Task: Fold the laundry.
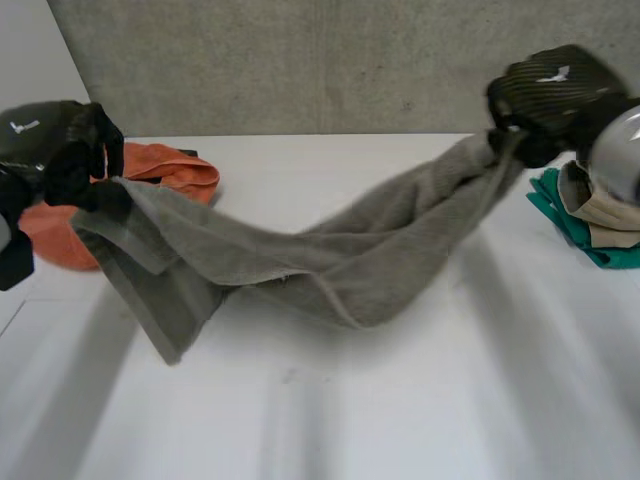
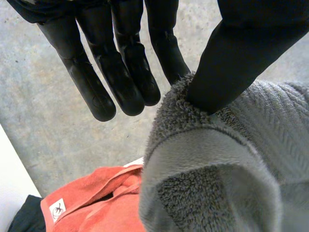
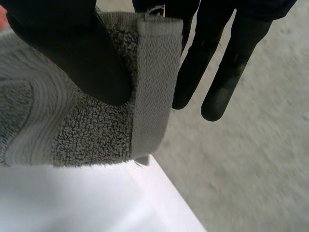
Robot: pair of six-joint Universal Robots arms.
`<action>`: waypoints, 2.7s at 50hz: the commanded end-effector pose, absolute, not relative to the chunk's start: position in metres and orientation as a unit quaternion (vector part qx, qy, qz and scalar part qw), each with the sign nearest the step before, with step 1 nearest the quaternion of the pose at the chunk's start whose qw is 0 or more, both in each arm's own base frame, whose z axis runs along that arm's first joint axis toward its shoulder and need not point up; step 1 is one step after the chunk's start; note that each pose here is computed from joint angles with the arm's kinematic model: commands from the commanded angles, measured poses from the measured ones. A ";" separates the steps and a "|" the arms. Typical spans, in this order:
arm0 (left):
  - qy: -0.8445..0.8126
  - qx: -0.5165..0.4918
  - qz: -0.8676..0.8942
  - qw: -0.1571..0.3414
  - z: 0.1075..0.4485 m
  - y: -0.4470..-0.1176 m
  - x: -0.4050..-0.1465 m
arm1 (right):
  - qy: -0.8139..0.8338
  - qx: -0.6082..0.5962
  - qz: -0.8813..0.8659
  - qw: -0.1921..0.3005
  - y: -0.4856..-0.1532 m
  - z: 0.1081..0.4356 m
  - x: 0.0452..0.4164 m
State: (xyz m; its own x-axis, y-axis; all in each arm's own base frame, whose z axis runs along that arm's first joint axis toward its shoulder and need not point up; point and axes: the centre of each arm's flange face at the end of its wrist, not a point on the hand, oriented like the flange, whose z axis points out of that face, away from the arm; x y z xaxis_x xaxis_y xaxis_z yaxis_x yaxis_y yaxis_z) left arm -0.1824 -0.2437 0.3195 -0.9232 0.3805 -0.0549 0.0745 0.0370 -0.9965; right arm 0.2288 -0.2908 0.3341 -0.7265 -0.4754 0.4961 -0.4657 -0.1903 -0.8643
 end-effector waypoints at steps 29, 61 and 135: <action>-0.491 -0.085 0.857 0.131 0.406 -0.369 -0.236 | 0.419 -0.124 -0.899 -0.007 -0.397 0.390 0.210; -0.771 -0.216 0.596 0.062 0.154 -0.335 -0.254 | 0.750 -0.327 -0.575 -0.018 -0.358 0.154 0.222; -0.719 -0.319 0.611 0.092 0.123 -0.365 -0.303 | 0.762 -0.317 -0.565 -0.026 -0.347 0.161 0.195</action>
State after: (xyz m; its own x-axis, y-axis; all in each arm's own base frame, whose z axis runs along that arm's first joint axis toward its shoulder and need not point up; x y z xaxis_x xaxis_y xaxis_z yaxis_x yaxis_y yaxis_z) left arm -0.3042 -0.3552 0.1199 -0.7460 0.6100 -0.2671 0.3717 0.0487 -0.9271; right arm 0.1948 -0.3469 0.1588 -0.7980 -0.4551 0.3951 -0.5106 0.1622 -0.8444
